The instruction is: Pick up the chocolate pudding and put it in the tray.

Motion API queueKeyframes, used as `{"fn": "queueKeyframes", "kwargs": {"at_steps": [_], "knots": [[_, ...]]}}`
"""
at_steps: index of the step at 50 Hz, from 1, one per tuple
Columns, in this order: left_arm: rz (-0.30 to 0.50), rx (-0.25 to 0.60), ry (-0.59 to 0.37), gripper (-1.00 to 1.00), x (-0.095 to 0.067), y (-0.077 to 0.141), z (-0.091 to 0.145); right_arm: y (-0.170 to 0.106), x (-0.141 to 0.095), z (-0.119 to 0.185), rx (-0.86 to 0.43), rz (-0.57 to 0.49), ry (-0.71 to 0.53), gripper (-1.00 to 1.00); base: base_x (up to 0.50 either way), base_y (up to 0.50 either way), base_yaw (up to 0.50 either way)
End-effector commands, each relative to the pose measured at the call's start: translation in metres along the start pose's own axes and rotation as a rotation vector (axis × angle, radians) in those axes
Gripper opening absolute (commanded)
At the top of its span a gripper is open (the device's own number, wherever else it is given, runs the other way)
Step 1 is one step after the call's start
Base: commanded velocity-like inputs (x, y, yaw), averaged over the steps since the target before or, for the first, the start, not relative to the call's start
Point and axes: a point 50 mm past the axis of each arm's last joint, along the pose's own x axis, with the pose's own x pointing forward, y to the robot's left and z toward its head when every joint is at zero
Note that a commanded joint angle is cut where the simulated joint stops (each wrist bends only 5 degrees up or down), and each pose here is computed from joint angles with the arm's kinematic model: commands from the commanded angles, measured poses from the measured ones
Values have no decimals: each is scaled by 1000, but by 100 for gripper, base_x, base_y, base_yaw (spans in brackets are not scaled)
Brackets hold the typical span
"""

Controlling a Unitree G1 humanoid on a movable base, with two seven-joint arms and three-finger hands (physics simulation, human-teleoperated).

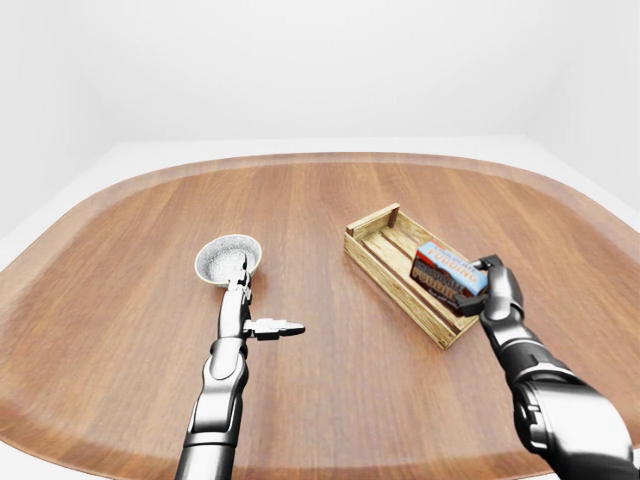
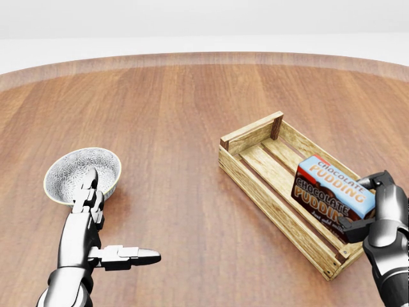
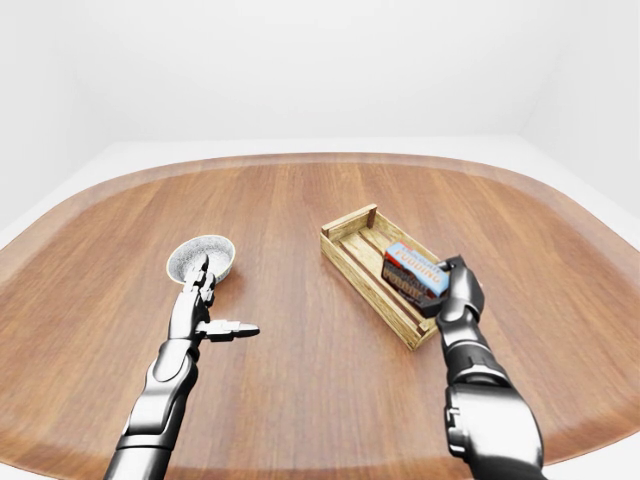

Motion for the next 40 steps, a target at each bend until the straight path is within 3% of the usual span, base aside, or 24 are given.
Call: {"fn": "queueKeyframes", "kwargs": {"at_steps": [1, 31, 32, 33, 40], "knots": [[-6, -22, -14, 100, -1, 0, 0, 6, -5, -14, -28, -2, 34, -100, 0, 0, 0], [-7, -21, -15, 100, -2, 0, 2, 10, -8, -19, -30, 9, 51, -100, 0, 0, 0], [-8, -21, -15, 100, -2, 0, 2, 9, -7, -19, -26, 7, 52, 25, 0, 0, 0], [-8, -21, -15, 100, -2, 0, 2, 9, -8, -19, -23, 8, 53, 100, 0, 0, 0], [-8, -21, -15, 100, -2, 0, 0, 10, -8, -21, -22, 10, 60, 100, 0, 0, 0]]}}
